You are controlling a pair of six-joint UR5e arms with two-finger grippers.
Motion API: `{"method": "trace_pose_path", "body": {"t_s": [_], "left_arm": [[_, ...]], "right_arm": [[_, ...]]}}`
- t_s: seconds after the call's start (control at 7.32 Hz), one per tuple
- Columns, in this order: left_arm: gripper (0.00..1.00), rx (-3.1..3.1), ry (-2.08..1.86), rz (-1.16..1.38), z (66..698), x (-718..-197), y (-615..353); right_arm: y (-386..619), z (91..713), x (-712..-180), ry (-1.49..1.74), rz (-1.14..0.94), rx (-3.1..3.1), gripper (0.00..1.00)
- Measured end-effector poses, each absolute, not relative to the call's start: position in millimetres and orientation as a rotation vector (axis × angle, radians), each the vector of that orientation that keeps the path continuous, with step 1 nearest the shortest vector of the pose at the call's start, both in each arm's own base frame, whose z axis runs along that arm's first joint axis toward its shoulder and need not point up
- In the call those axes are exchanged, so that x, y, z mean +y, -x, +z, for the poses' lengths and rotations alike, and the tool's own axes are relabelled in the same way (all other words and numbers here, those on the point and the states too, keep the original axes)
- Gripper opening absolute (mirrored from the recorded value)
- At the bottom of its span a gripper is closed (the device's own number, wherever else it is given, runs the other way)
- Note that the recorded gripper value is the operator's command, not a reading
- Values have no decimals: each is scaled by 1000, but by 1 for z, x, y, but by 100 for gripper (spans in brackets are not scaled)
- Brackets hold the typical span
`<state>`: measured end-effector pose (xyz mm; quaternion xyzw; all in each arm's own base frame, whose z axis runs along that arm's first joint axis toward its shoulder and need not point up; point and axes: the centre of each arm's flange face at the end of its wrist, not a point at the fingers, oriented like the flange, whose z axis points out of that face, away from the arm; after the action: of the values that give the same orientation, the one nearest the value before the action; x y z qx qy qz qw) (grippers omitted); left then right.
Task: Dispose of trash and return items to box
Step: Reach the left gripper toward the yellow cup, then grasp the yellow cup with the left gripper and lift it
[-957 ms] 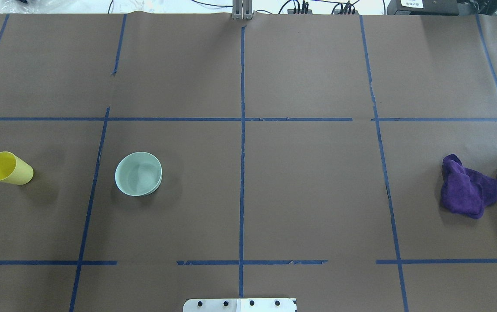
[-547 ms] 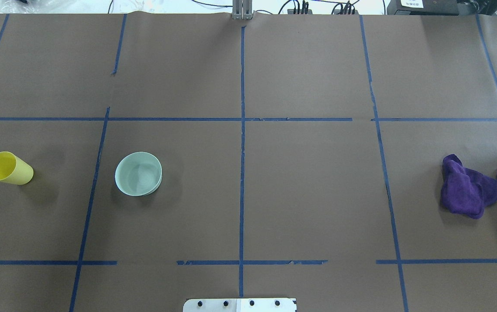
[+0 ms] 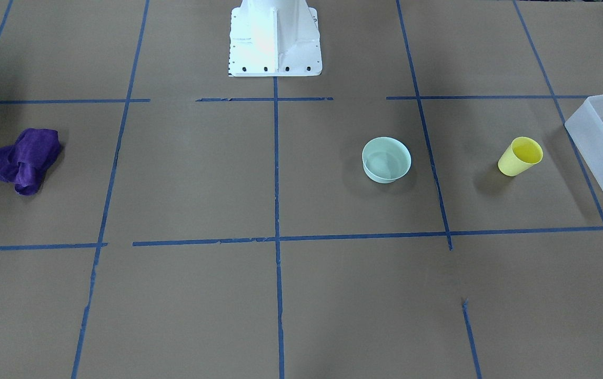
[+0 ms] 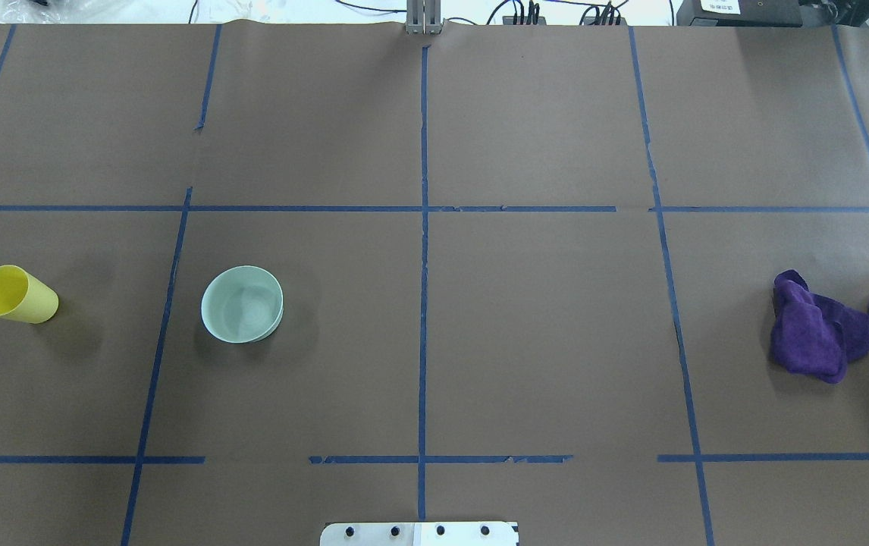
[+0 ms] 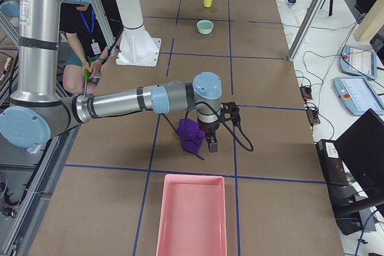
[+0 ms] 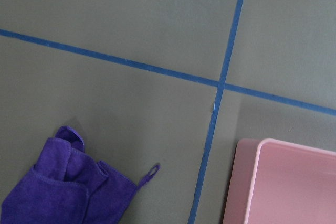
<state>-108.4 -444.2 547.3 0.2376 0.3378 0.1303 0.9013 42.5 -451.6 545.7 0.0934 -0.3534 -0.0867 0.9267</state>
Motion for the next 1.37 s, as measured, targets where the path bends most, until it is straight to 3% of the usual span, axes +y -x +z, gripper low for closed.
{"method": "trace_pose_path", "body": {"t_s": [0.41,0.96,1.23,1.37], "left_arm": [[100,723,-797,317,526,-471,92],[99,872,-783,213,534,-457,-54],[66,909,-615,67,566,-424,-96],[62,921,-526,-17,579,-408,-118]], "right_arm": [[-34,517,-471,-262,-121,-773,100],[-27,537,-477,-304,-92,-797,100],[-27,544,-474,-303,-93,-798,100],[-27,547,-471,-299,-93,-798,100]]}}
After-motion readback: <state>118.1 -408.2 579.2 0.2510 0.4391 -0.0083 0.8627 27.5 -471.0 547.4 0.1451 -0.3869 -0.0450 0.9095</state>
